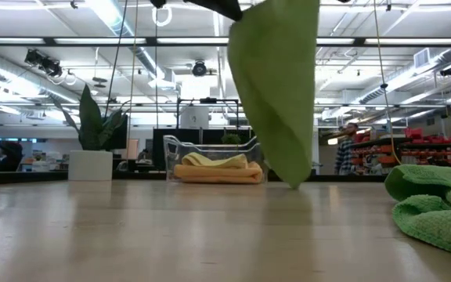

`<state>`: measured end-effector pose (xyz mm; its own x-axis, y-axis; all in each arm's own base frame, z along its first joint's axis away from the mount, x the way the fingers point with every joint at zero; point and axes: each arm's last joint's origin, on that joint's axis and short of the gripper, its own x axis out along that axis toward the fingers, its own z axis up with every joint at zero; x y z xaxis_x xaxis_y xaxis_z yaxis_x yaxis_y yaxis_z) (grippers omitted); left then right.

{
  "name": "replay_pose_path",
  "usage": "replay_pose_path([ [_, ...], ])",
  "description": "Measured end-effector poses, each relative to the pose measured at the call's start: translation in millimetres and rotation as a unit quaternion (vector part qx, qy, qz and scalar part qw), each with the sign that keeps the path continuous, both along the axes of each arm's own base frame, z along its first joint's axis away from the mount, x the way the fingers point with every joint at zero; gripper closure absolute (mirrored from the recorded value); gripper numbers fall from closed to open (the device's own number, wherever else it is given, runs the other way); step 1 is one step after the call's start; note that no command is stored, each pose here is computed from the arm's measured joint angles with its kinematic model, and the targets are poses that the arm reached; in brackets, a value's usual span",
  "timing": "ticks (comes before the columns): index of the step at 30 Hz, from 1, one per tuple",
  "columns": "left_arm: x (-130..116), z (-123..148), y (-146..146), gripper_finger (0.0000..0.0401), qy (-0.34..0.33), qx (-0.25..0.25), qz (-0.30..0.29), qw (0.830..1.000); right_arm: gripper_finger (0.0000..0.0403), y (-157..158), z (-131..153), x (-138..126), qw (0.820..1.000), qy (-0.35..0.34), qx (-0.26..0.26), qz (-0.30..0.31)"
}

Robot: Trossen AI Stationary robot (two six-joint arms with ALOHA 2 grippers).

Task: Fold microfiber towels
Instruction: Fold the light green towel

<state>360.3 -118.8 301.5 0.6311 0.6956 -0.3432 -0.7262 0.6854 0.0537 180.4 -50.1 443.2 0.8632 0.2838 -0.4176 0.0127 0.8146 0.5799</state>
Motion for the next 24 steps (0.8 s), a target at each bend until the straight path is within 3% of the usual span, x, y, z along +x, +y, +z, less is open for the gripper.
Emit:
replay_pose_path([
  [5, -16, 20, 5, 0.04, -0.016, 0.022, 0.022, 0.999, 0.0402, 2, -9, -9, 0.998, 0.06, -0.006, -0.016],
  [10, -26, 32, 13, 0.04, -0.016, 0.027, 0.031, 0.999, 0.0402, 5, -8, -12, 0.998, 0.058, -0.007, -0.013],
  [14, -23, 33, 17, 0.0397, -0.023, -0.02, 0.009, 0.999, 0.0402, 4, -8, -11, 0.998, 0.055, -0.009, -0.015],
  [18, -12, 26, 20, 0.0364, -0.024, -0.082, -0.026, 0.996, 0.0402, 4, -5, -10, 0.999, 0.039, -0.015, -0.016],
  [24, 9, 9, 18, 0.0317, -0.022, -0.095, -0.051, 0.994, 0.0402, 0, -3, -1, 1.0, 0.018, -0.019, -0.017],
])
